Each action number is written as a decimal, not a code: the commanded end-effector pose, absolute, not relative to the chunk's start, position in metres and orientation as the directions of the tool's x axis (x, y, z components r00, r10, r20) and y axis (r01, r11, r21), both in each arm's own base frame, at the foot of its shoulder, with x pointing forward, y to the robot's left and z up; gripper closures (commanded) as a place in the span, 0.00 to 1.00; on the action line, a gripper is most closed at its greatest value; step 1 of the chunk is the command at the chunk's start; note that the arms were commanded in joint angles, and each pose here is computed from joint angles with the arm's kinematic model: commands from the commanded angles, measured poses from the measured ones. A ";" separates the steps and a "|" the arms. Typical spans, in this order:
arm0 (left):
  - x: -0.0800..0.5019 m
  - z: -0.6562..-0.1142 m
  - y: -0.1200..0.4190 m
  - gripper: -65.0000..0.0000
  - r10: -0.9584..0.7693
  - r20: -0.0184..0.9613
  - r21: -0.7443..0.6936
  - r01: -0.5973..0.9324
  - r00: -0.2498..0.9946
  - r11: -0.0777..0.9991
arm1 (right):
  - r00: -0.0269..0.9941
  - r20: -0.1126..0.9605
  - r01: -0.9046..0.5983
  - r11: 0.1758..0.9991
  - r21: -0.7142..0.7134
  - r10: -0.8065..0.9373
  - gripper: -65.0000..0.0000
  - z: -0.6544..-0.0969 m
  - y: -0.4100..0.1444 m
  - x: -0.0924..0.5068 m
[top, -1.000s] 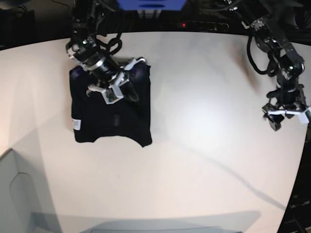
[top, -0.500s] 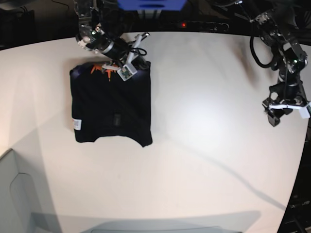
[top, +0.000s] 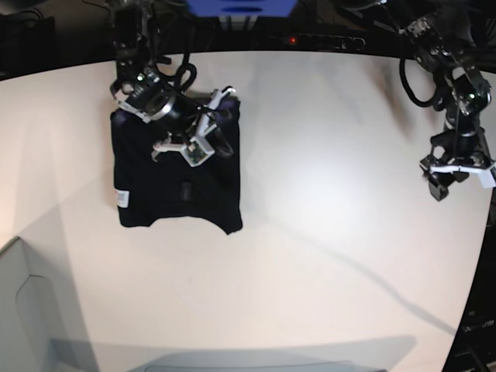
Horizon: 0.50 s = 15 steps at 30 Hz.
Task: Fold the T-shirt properly
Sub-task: 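Press the collar edge of the shirt flat with the right gripper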
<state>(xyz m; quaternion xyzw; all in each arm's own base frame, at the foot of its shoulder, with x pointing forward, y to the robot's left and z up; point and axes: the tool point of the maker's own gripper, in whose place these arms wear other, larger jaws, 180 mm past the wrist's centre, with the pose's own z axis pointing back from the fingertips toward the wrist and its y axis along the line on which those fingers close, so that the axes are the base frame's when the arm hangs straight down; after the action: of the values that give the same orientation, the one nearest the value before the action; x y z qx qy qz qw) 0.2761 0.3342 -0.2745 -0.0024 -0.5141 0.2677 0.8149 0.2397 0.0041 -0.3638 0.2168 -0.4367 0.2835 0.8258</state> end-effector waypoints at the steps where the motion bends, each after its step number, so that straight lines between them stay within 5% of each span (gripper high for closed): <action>1: 0.279 -0.262 0.337 0.39 0.416 0.859 -0.273 -0.421 0.299 0.865 | 0.462 0.851 -0.654 0.743 0.138 0.248 1.00 -0.364 0.007 0.239; 10: 0.278 -0.264 0.336 0.39 0.420 0.856 -0.275 -0.423 0.301 0.863 | 0.602 0.782 -0.604 0.733 0.312 0.163 1.00 -0.424 0.014 0.186; 15: 0.278 -0.263 0.336 0.39 0.419 0.856 -0.273 -0.422 0.302 0.864 | 0.556 0.820 -0.608 0.740 0.288 0.138 1.00 -0.408 0.007 0.187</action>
<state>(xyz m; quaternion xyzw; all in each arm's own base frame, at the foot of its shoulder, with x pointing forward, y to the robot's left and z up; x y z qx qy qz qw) 0.2738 0.3329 -0.2778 -0.0036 -0.5087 0.2688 0.8179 0.1846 0.0076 -0.4140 0.2791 -0.4030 0.2291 0.8410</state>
